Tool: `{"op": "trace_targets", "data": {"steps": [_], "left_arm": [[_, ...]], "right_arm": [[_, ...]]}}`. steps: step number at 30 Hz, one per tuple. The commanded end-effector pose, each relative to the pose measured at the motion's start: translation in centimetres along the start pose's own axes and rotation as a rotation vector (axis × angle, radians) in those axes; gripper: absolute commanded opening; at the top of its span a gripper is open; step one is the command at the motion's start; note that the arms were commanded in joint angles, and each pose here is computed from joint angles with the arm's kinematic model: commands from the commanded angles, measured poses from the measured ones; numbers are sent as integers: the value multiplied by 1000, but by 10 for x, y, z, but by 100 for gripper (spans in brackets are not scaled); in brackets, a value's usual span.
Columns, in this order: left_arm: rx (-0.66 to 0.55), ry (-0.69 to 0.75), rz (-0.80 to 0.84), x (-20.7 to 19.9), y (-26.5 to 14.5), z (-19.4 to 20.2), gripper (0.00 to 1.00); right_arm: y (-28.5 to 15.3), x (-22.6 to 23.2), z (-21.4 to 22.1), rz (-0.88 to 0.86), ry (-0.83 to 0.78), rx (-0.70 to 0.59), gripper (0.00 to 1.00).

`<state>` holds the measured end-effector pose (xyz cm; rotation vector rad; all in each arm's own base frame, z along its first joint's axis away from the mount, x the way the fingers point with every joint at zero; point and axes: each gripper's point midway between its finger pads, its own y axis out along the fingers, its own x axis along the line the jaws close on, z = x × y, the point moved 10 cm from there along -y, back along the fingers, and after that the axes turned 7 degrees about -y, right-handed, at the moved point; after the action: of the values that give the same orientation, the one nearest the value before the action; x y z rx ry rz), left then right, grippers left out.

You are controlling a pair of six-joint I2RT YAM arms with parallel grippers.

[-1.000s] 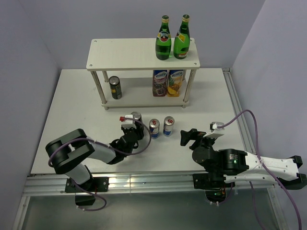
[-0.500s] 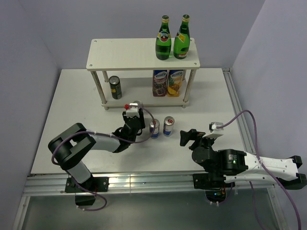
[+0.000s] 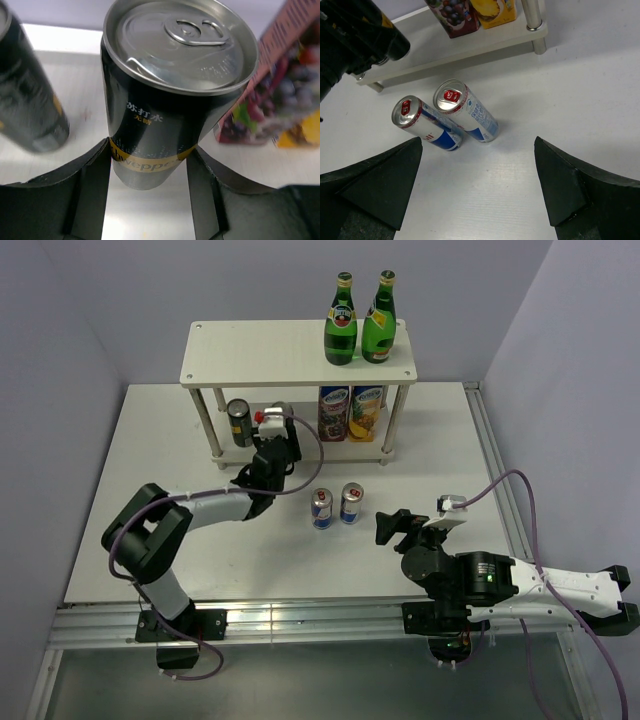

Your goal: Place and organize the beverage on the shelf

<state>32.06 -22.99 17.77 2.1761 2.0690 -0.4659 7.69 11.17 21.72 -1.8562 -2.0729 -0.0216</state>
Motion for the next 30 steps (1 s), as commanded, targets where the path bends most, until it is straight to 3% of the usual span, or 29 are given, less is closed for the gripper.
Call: {"op": "trace_targets", "data": {"steps": [1,9,19,21,22,25,30], "left_arm": [[-100,-40,54,-15,27,-30,0],[-93,-31,-13,-6,66,-22,0],[-88,-48,-58,15,78,-17,6],[-89,-50,-50,16,76,-17,20],[-85,-50,-46,16,75,-16,35],[-76,-49,-35,17,73,-15,62],[-64,-63,-21,17,70,-15,81]], "right_arm": [[1,1,-3,5,28,-31,100],[1,2,-3,1,29,-30,100],[1,4,-3,4,13,-27,100],[1,4,-2,6,12,-26,100],[1,4,-2,6,13,-26,100],[2,4,-2,9,9,-27,100],[2,4,-2,12,11,-28,100]]}}
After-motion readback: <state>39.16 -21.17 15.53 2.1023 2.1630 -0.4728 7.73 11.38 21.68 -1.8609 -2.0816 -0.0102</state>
